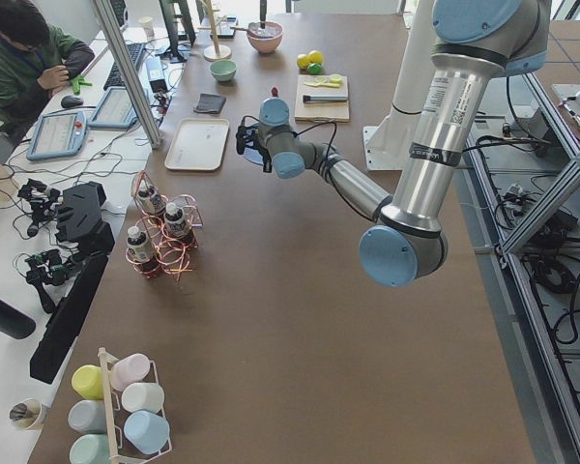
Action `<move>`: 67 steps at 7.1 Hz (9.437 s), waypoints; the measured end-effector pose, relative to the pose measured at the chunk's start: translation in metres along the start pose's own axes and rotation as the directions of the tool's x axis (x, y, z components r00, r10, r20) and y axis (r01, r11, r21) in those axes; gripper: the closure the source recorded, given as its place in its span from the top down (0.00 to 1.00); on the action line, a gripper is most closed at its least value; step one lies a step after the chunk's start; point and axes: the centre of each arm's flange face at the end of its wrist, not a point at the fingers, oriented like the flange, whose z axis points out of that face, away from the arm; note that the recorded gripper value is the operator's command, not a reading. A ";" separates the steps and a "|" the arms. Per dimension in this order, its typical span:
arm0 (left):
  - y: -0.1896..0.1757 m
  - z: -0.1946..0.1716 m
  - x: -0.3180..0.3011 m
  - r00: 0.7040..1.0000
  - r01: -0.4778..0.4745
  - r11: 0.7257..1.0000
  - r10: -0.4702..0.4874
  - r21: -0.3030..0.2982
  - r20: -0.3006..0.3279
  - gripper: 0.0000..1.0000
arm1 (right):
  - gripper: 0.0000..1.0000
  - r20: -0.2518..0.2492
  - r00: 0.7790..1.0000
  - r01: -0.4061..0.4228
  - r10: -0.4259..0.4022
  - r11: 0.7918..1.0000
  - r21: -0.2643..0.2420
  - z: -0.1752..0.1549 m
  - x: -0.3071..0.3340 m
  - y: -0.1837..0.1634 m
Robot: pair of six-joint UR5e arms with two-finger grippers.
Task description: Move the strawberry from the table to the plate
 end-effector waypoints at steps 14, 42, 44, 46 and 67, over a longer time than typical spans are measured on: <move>0.099 0.094 0.107 0.995 -0.052 0.996 0.046 0.069 0.085 0.98 | 1.00 0.013 1.000 -0.018 0.019 1.000 -0.021 0.109 -0.089 0.015; -0.069 -0.149 -0.329 0.876 -0.352 0.936 0.331 -0.005 0.350 0.98 | 0.00 0.103 0.994 0.021 -0.031 0.995 0.095 0.140 -0.487 0.139; -0.060 -0.171 -0.377 0.867 -0.331 0.942 0.325 -0.051 0.378 0.98 | 0.00 0.072 0.996 0.047 -0.055 0.993 0.106 0.163 -0.508 0.154; -0.061 -0.192 -0.397 0.876 -0.285 0.956 0.291 -0.073 0.386 0.98 | 0.00 0.044 0.997 0.059 -0.064 0.992 0.115 0.182 -0.513 0.155; -0.060 -0.218 -0.420 0.886 -0.292 0.946 0.323 -0.140 0.331 0.98 | 1.00 -0.035 0.999 0.019 -0.018 1.000 0.019 0.022 0.309 0.062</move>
